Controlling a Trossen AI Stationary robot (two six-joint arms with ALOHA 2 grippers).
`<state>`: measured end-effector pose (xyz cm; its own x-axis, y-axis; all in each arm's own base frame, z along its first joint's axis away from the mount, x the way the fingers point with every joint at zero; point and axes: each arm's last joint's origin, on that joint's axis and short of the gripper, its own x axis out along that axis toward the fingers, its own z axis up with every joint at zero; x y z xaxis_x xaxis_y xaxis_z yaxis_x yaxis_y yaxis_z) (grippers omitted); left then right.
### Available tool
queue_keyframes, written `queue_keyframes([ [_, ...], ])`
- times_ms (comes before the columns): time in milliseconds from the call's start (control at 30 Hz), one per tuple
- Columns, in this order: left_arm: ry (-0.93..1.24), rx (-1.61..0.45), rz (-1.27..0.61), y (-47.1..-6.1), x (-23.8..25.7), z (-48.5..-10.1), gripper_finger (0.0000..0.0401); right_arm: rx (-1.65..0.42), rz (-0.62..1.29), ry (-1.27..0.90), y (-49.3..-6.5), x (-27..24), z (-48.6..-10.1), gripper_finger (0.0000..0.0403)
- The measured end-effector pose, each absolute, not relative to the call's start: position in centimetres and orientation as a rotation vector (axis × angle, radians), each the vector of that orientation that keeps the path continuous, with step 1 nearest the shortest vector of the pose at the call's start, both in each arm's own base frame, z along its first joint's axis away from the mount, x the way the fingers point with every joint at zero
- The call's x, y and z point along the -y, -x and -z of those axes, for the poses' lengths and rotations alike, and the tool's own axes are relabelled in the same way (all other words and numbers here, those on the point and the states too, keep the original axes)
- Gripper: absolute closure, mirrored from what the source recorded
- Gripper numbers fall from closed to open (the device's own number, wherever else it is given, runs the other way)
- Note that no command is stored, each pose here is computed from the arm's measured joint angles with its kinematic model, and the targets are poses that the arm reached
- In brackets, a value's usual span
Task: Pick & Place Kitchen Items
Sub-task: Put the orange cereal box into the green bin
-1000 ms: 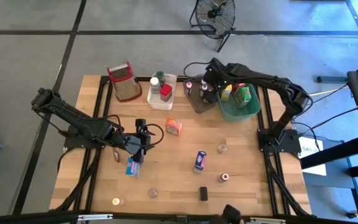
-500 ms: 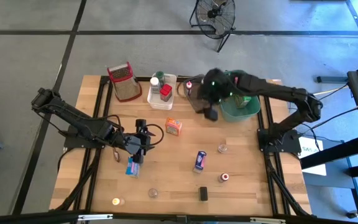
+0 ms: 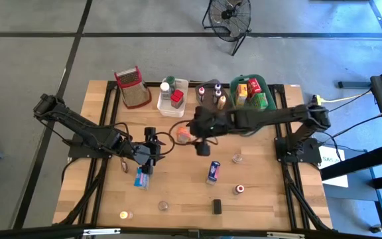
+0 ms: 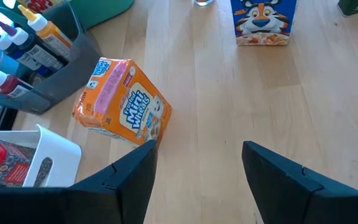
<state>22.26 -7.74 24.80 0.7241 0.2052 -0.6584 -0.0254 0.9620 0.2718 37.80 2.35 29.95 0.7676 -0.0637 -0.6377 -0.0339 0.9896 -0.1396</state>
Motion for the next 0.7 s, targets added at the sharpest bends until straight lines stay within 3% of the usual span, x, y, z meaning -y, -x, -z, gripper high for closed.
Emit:
queue_keyframes([
  [233, -0.259, -0.769, -0.128, -22.1, 7.7, -24.3, 0.0169, -0.779, 0.193, 0.108, -39.8, -0.1, -26.3, 0.0068],
  [700, -0.261, -0.771, -0.128, -22.1, 7.7, -24.2, 0.017, -0.838, 0.126, 0.049, -41.2, 1.1, -23.3, 0.0068],
])
